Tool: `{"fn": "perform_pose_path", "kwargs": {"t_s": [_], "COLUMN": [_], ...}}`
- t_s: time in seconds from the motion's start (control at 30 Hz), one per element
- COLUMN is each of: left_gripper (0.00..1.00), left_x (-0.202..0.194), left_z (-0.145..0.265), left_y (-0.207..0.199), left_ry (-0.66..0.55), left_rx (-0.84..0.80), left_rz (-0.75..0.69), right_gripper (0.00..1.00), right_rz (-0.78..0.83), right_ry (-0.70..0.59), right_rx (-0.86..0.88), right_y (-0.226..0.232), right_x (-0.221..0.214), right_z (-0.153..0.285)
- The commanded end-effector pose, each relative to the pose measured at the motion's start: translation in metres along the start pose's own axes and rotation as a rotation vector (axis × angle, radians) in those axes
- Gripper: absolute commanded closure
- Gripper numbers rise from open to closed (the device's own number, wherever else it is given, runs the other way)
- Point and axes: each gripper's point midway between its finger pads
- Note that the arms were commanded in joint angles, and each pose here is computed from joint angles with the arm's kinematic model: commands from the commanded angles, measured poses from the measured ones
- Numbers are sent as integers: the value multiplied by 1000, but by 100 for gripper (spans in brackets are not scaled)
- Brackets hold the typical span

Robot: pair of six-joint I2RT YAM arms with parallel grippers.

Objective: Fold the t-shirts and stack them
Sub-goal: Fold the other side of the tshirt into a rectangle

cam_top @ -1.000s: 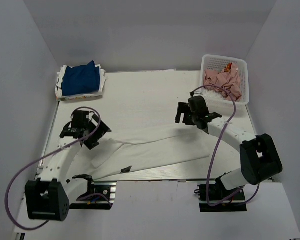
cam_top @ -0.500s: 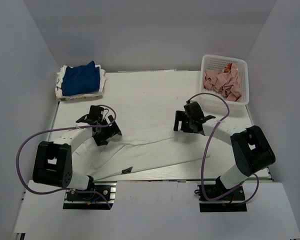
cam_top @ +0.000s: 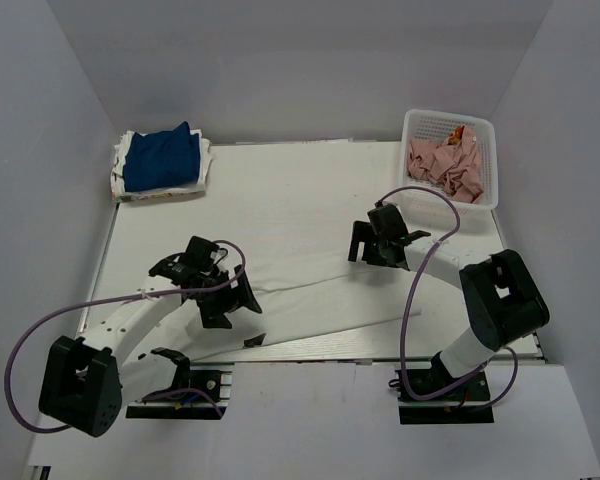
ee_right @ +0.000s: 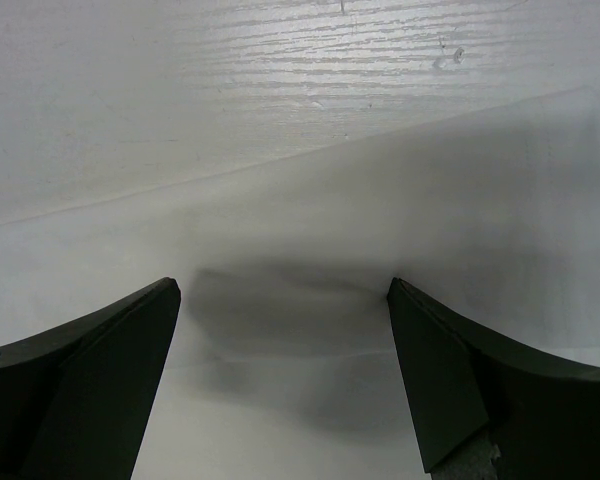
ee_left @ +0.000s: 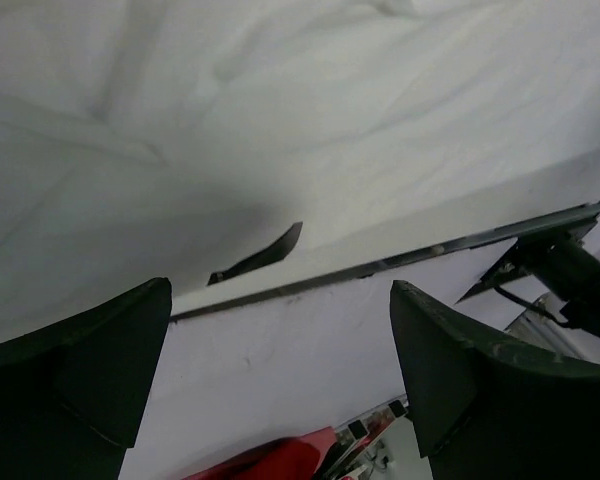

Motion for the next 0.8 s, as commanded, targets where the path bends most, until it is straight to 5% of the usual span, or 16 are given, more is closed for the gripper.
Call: {"fn": "perform_pose_path", "kwargs": {"t_s": [0.0, 0.1, 0.27, 0.53, 0.77], "left_gripper": [0, 0, 0, 0, 0], "left_x": [0, 45, 126, 123, 71], "left_z": [21, 41, 45, 4, -20], "left_y": [-9, 19, -5, 9, 31], "left_ry": [-24, -238, -538, -438, -257], "left_rx": [19, 277, 249, 325, 287], "left_rz": [-36, -11, -15, -2, 22], "right_gripper": [9, 9, 9, 9, 9], "right_rz": [-9, -2, -1, -6, -18], "right_ry": [-13, -15, 5, 17, 24], "right_rx": [-24, -34, -14, -22, -30], "right_y": [-6, -7, -3, -6, -6], "right_x": [4, 4, 2, -1, -2], "right_z": [0, 0, -2, -2, -2]}}
Point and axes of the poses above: each gripper's point midway between its finger pads, its own z axis back along the fingers, its own y axis along the line the jaws close on, x = y × z, and after that the axes turned 3 degrees about z, right-handed
